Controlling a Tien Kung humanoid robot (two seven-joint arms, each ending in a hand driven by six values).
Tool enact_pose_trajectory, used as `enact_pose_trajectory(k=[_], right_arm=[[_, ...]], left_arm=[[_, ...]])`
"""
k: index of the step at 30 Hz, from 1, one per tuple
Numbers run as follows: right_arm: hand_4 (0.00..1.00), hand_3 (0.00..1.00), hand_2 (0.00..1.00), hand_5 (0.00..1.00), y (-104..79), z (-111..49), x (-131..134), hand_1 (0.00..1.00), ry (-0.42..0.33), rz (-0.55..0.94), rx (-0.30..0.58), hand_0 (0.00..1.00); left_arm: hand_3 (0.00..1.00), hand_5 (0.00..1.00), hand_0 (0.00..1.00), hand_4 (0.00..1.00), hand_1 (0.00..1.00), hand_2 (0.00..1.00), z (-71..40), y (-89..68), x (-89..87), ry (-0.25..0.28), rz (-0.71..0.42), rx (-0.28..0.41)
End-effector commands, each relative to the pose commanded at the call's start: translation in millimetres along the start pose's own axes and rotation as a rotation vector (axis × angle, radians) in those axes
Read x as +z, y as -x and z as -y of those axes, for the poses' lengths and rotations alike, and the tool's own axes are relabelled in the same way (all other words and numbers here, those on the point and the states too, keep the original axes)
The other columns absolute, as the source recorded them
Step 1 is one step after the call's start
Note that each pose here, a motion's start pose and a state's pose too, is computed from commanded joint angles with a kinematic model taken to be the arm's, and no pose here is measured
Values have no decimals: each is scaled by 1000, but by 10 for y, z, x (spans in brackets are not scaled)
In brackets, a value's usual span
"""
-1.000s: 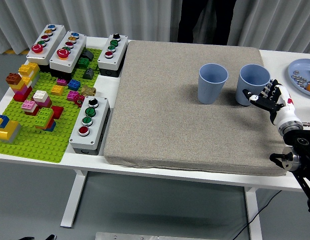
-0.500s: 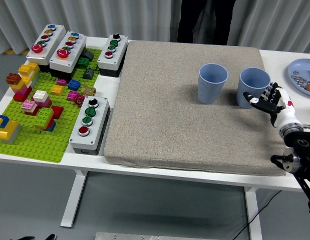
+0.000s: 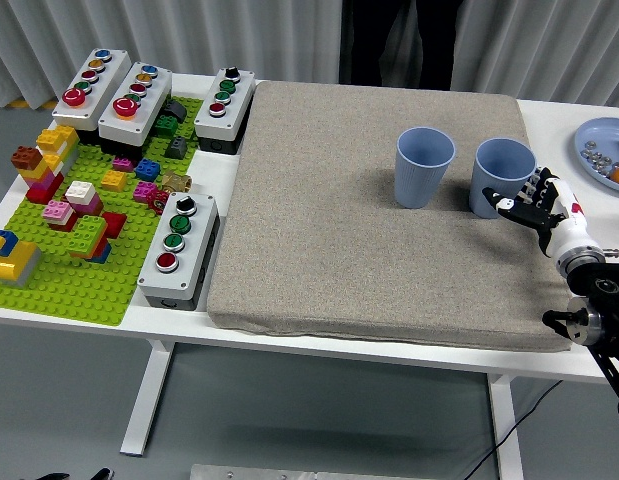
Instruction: Pick cup pour cup place
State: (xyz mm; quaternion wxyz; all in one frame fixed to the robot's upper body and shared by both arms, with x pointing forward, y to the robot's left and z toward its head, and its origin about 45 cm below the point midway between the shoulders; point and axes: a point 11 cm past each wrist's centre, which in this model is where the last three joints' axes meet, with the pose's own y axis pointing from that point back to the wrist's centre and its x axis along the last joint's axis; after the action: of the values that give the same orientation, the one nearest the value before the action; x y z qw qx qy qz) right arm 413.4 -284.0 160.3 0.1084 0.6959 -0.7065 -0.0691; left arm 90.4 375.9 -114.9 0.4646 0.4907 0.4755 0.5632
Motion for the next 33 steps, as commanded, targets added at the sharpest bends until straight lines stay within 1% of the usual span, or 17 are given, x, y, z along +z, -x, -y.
enact_pose_trajectory(k=[4,5,16,17,22,23,29,33], right_arm=[[758,818,801,111,-13,-1,8,808,6,-10,-4,897],[808,903,900,135,-16,0,7,842,7,-10,-4,918],[823,905,905,145,-33,-10,4,844,16,-24,-14,920],[829,911,934,149,-39,-13,3,859,17,-28,-16,934],[829,911,934,149,-71,-35,-2,859,24,-43,-21,934],[835,918,949,157,-73,-36,-2,864,24,-43,-21,930],[836,919,948,160,-190,-91,-44,867,19,-60,-13,934],[836,919,948,160,-260,-166,-63,867,14,-71,-13,934]], left_arm=[[733,971,780,509,788,852,2,-3,-16,-3,0,1],[733,972,779,509,787,852,3,-3,-19,-3,-1,1],[733,972,780,510,788,852,5,-13,-46,-8,0,3],[733,972,780,509,787,852,5,-15,-48,-9,-1,3],[733,972,780,509,787,852,4,-16,-39,-6,-5,4],[733,973,780,510,787,852,4,-16,-39,-6,-5,4],[732,971,780,509,787,851,1,-28,-30,-3,-9,5],[732,971,780,509,787,851,1,-39,-33,-3,-12,7]])
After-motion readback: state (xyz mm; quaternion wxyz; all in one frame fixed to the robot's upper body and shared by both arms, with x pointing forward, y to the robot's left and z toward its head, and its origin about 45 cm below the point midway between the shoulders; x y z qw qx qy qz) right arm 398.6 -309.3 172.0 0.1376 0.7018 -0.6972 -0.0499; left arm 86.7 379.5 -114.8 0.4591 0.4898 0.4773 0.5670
